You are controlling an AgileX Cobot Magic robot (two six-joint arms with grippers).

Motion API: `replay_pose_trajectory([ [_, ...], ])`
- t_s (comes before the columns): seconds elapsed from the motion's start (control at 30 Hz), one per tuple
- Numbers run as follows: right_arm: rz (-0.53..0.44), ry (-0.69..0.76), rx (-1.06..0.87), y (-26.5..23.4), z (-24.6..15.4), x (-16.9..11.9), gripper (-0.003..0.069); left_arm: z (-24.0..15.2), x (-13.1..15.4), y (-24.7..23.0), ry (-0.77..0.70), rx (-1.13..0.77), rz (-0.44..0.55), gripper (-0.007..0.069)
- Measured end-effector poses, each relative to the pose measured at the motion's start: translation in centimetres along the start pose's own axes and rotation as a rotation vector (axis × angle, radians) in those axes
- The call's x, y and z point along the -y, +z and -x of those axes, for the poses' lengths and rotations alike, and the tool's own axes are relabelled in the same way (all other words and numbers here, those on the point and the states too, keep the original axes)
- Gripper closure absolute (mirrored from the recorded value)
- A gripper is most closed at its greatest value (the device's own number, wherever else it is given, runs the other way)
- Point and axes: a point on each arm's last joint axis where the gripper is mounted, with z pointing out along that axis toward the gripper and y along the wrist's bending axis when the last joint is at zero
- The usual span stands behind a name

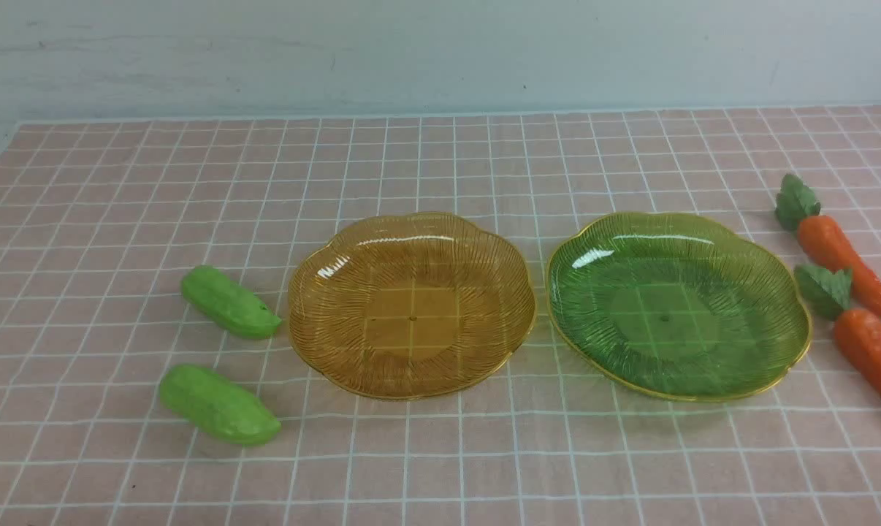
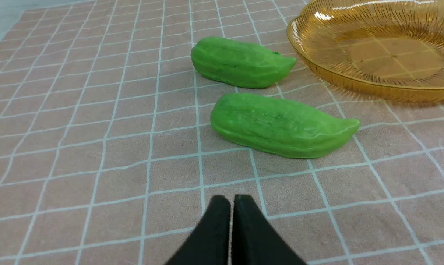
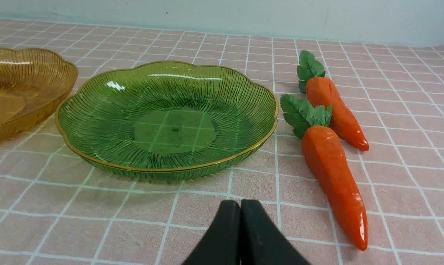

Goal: Put different types of vegetables on the plate.

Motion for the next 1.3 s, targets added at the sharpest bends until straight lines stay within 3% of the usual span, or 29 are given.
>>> replay_pose_trajectory([
  [1.13, 0.001, 0.003, 0.000, 0.00, 0.00, -0.01, 0.0674, 0.00, 0.00, 0.00, -0.002, 0.000, 0.000, 0.0629],
  [1.23, 0.028, 0.159, 0.013, 0.00, 0.14, -0.24, 0.0674, 0.04, 0.26, 0.00, -0.120, 0.002, -0.028, 0.0629],
  [1.3, 0.079, 0.435, 0.025, -0.03, 0.38, -0.65, 0.0674, 0.12, 0.61, -0.02, -0.284, 0.004, -0.069, 0.0629],
])
